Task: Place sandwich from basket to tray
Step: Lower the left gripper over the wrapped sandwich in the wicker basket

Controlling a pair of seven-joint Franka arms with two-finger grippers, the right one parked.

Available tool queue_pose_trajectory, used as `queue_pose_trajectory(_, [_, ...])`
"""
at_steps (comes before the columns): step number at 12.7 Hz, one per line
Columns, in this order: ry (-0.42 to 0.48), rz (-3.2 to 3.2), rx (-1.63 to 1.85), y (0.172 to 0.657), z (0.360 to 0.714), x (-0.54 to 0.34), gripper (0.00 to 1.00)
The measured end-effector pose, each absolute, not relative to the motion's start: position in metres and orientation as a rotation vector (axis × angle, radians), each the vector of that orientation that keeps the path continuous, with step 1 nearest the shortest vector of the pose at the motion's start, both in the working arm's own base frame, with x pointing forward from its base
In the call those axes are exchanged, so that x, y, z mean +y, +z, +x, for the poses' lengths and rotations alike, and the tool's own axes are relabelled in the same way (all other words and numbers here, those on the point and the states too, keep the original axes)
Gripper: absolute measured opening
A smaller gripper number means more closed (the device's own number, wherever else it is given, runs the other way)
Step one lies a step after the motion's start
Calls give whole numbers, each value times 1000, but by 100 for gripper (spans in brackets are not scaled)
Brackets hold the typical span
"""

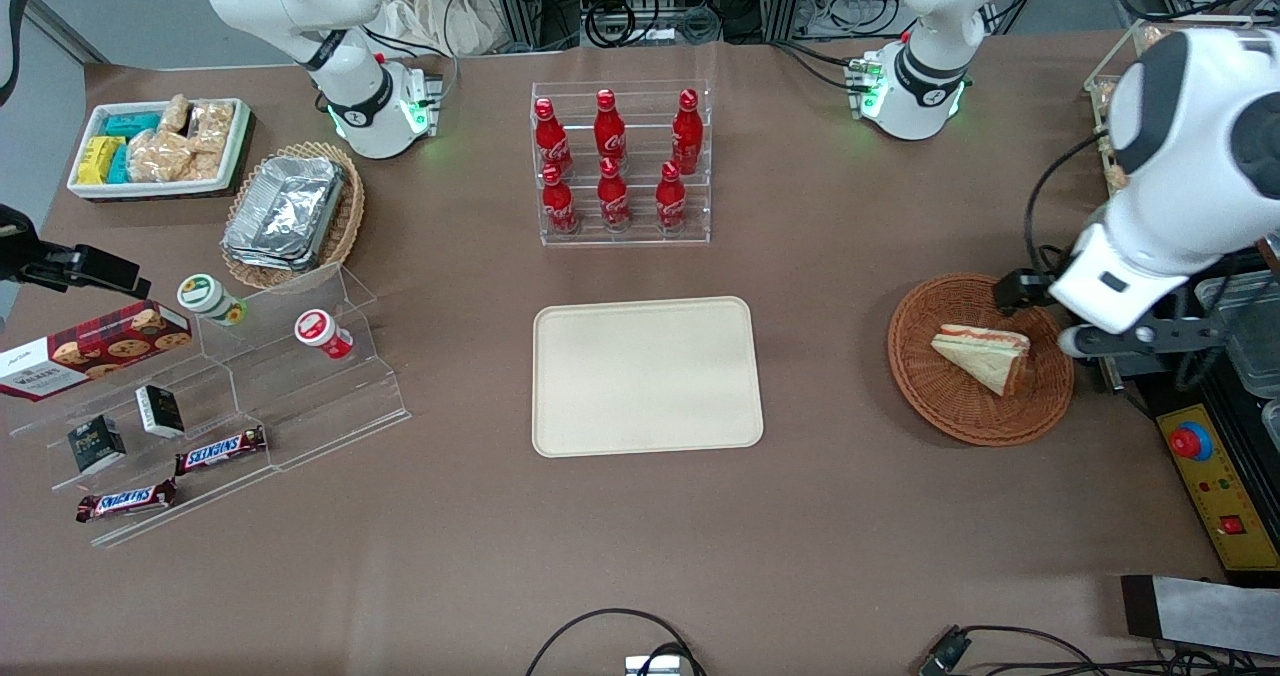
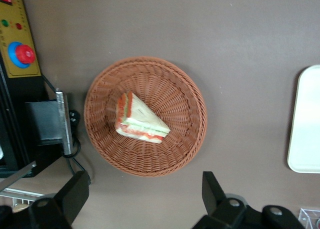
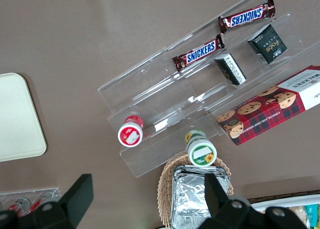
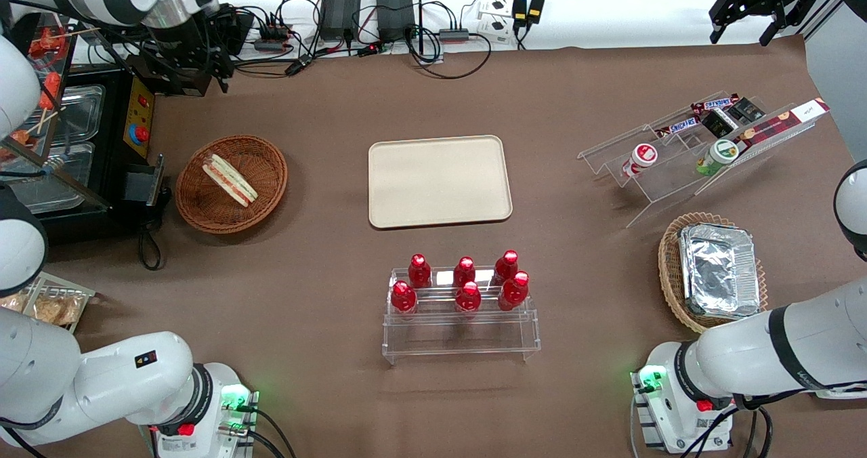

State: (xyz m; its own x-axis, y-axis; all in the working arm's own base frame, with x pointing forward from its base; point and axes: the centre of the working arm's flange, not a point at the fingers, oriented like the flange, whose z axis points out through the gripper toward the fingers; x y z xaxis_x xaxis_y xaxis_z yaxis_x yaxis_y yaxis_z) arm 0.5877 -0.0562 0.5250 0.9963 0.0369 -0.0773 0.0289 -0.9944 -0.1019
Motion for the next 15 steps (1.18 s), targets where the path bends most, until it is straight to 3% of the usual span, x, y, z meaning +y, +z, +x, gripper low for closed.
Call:
queue_pose_trajectory(4, [206,-3054,-137,515,606,-39,100])
queue_pose_trajectory(7, [277,-3039,-318,478,617,-32,100])
queue_pose_trajectory(12, [165,-2997,-700,373,619,34,100])
queue_pose_trajectory(15, [166,-2950,-889,332,604,38,100])
